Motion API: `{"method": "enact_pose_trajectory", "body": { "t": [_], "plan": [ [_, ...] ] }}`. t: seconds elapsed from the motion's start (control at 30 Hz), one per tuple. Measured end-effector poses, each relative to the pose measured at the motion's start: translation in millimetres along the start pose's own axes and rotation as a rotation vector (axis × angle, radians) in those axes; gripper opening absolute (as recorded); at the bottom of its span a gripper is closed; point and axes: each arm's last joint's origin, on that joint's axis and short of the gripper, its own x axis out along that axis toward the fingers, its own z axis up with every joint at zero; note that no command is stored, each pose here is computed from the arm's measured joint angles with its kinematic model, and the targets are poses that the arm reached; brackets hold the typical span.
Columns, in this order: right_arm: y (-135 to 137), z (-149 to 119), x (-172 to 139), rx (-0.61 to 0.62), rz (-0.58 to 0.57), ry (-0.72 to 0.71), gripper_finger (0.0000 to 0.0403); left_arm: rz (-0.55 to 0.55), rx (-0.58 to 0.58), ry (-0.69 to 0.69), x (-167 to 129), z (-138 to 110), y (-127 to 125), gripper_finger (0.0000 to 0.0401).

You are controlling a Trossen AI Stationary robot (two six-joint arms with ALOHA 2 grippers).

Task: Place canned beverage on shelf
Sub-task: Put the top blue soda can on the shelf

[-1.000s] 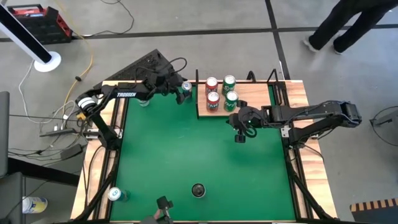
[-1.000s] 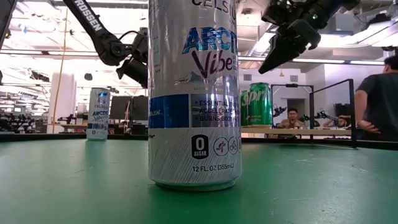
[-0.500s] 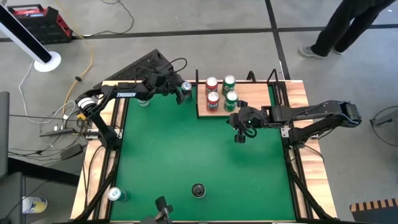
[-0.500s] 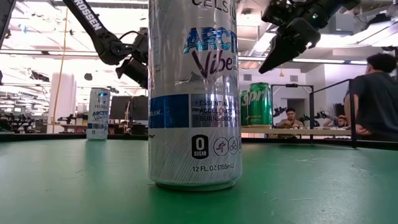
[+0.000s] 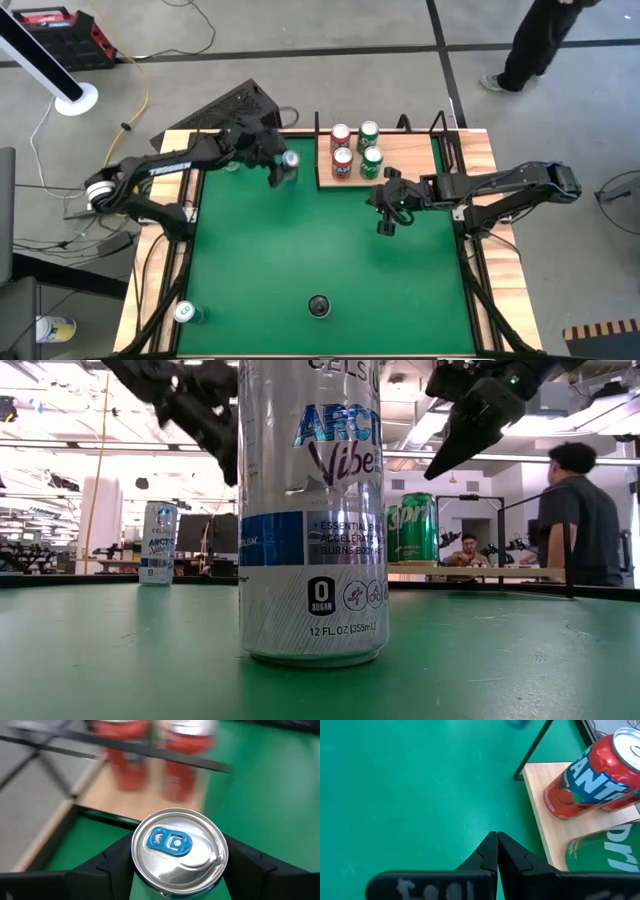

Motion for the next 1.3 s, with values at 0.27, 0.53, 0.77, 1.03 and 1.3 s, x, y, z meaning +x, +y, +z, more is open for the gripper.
{"method": "enact_pose_trajectory", "body": {
  "t": [0.27, 0.53, 0.77, 1.03, 1.3],
  "plan": [
    [7, -5, -22, 0.026, 0.040, -0.005, 0.0028, -0.166, 0.155, -0.028, -25, 11, -102, 0.0226],
    [2, -27, -71, 0.037, 0.066, -0.156, 0.0030, -0.185, 0.148, -0.292, 4, 23, -159, 0.0227],
    [-8, -54, -88, 0.129, 0.075, -0.387, 0.0028, -0.162, 0.076, -0.301, 67, 39, -170, 0.0228],
    [-11, -68, -89, 0.174, 0.081, -0.411, 0.0028, -0.151, 0.168, -0.232, 126, 67, -188, 0.0228],
    [-10, -68, -87, 0.167, 0.078, -0.394, 0.0028, -0.131, 0.126, -0.153, 162, 54, -183, 0.0229]
  ]
}}
